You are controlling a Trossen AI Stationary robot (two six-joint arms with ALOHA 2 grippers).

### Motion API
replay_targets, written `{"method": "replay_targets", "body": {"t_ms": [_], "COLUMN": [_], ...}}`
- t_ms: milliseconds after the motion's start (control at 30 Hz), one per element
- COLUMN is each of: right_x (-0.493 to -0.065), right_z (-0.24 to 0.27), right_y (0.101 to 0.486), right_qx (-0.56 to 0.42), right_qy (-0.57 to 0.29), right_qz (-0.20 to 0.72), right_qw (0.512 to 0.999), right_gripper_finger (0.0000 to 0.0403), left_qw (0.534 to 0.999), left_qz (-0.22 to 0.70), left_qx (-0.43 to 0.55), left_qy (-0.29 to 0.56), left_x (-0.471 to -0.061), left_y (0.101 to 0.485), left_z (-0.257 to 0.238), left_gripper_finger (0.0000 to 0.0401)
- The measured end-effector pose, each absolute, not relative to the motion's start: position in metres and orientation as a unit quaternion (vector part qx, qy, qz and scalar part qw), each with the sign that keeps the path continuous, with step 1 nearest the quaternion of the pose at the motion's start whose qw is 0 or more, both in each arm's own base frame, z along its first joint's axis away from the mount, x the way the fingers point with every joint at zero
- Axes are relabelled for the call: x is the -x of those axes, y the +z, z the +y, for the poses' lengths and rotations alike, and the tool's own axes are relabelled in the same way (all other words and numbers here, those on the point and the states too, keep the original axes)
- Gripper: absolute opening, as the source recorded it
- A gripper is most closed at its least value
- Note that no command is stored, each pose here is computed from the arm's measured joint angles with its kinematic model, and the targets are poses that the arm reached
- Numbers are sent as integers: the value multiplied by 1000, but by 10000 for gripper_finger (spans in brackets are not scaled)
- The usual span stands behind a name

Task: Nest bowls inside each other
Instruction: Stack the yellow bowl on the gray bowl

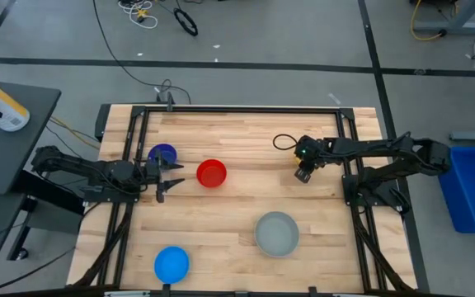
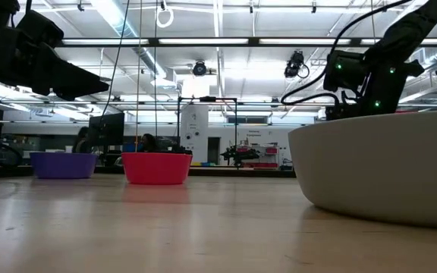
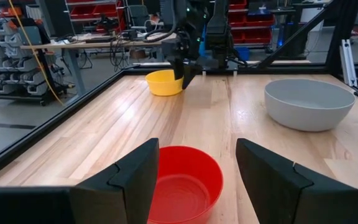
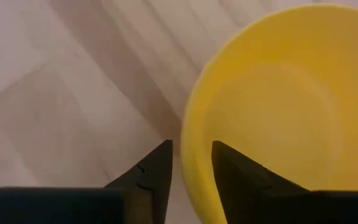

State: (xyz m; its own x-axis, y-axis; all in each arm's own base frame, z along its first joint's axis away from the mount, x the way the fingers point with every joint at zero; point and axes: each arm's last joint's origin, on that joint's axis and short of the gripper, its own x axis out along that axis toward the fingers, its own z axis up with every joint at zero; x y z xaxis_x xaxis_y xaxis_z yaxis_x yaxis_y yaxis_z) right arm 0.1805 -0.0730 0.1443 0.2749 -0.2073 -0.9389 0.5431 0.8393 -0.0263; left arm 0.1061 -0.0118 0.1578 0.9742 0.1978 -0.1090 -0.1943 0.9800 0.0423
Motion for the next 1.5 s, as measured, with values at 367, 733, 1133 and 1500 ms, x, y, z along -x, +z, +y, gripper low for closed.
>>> {"method": "replay_targets", "body": {"t_ms": [367, 733, 1133, 1500], "right_x": [-190, -225, -245, -279], "right_z": [-58, -28, 42, 135], "right_y": [147, 186, 250, 259], "right_qx": [-178, -146, -140, -134], "right_qy": [-203, -140, -81, -16], "right_qz": [530, 480, 474, 521], "right_qw": [804, 853, 865, 843], "right_gripper_finger": [6, 2, 1, 1], "left_qw": [993, 993, 993, 993], "left_qz": [57, 57, 57, 57], "left_qx": [-18, -18, -18, -16], "left_qy": [104, 104, 104, 104], "left_x": [-106, -106, -106, -106], "left_y": [158, 158, 158, 158], "left_z": [-11, -11, -11, -11], "left_gripper_finger": [222, 222, 222, 222]}}
